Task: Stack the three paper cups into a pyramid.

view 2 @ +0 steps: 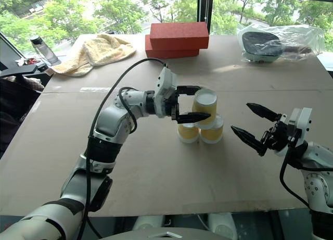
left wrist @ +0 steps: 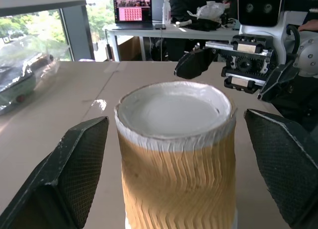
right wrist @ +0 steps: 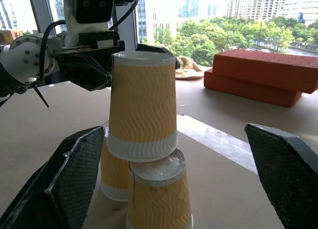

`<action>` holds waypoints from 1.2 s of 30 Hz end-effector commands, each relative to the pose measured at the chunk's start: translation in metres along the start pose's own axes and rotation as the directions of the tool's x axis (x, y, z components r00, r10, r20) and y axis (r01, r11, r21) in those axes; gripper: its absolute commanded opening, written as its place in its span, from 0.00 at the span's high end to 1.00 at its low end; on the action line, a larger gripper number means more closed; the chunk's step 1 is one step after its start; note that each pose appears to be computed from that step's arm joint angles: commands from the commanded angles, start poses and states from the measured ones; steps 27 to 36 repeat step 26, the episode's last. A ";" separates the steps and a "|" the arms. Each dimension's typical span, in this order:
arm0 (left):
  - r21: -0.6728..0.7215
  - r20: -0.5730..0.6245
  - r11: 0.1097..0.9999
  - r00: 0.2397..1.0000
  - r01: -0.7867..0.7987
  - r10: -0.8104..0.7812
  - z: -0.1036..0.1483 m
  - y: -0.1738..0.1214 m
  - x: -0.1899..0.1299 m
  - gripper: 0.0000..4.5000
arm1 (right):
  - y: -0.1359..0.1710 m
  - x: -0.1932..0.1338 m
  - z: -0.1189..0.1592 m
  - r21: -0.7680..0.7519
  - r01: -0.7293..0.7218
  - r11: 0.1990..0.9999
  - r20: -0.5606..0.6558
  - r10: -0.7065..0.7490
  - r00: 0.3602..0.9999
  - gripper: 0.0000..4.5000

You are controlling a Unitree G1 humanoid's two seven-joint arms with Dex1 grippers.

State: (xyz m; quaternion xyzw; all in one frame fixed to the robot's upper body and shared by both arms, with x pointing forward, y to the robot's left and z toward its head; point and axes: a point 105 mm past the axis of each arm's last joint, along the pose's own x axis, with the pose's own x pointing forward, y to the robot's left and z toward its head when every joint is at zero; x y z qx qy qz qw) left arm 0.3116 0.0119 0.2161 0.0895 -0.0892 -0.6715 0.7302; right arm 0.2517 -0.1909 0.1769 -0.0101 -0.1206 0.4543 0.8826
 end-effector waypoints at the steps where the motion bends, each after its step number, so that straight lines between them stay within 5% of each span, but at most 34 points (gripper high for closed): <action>1: 0.096 0.086 0.995 0.996 0.002 -0.010 0.038 -0.005 0.000 0.00 | 0.000 0.000 0.010 -0.044 -0.002 0.999 0.026 0.003 1.000 0.00; 9: 0.070 0.221 0.968 0.950 -0.242 0.222 0.068 0.004 -0.048 0.00 | -0.007 -0.003 -0.008 -0.033 0.013 0.999 -0.019 -0.014 1.000 0.00; 13: 0.003 -0.019 0.855 0.855 -0.518 0.518 0.010 -0.004 -0.118 0.00 | -0.010 -0.025 -0.045 -0.053 0.025 0.998 -0.174 -0.034 0.984 0.00; 18: -0.005 -0.234 0.708 0.689 -0.706 0.686 -0.062 -0.049 -0.169 0.00 | -0.016 -0.042 -0.070 -0.011 0.054 0.998 -0.220 -0.055 0.974 0.00; 24: -0.017 -0.347 0.680 0.642 -0.733 0.683 -0.102 -0.093 -0.173 0.00 | -0.024 -0.048 -0.090 -0.002 0.051 0.999 -0.260 -0.050 0.964 0.00; 36: -0.018 -0.359 0.689 0.648 -0.724 0.672 -0.107 -0.101 -0.171 0.00 | -0.026 -0.047 -0.092 0.003 0.050 0.999 -0.259 -0.048 0.965 0.00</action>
